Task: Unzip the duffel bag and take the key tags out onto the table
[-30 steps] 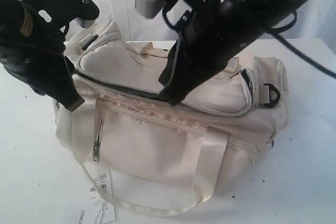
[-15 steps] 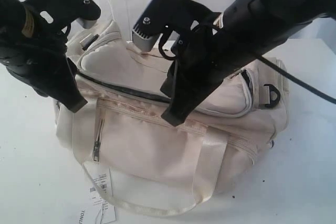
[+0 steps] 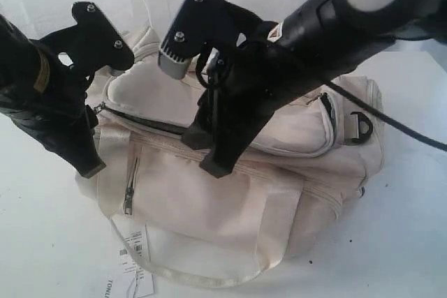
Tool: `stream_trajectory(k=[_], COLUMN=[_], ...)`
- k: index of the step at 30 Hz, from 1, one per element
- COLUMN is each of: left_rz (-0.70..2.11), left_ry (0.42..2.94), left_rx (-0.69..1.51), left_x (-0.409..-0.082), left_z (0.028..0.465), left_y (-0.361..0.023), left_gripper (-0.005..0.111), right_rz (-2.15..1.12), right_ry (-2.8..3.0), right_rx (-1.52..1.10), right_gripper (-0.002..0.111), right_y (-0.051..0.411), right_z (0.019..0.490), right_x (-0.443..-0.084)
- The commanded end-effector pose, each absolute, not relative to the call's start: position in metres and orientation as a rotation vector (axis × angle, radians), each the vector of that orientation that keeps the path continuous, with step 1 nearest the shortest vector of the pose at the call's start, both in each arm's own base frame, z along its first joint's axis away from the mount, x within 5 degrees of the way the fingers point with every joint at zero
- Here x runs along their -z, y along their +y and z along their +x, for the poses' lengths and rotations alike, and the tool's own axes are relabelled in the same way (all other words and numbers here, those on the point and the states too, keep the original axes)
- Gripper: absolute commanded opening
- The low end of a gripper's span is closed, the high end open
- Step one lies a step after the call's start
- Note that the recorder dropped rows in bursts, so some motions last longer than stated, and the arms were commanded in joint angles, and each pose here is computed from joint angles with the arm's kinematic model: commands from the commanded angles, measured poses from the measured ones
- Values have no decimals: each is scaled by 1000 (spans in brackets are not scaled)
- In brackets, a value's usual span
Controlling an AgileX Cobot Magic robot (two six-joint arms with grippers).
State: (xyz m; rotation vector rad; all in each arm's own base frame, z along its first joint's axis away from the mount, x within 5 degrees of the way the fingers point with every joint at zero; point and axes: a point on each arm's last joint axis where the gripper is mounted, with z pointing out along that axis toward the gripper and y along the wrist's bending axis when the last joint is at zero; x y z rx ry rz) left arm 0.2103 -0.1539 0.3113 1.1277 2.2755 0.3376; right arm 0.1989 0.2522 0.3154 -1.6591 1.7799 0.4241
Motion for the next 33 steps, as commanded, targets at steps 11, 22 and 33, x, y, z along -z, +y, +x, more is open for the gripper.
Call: stream_trajectory(k=[11, 22, 33], left_rz=[1130, 1141, 1085], left_ry=[2273, 2237, 2258], left_rx=[-361, -406, -429], left_x=[-312, -314, -314], left_z=[209, 211, 219], left_y=[-150, -149, -138], left_gripper=[18, 18, 18], right_rz=[-1720, -1817, -1903], right_ry=[1802, 1860, 1914], right_rx=[-279, -231, -151], right_gripper=[39, 0, 0], right_y=[287, 279, 265], right_z=[214, 211, 204], right_x=[-261, -255, -261])
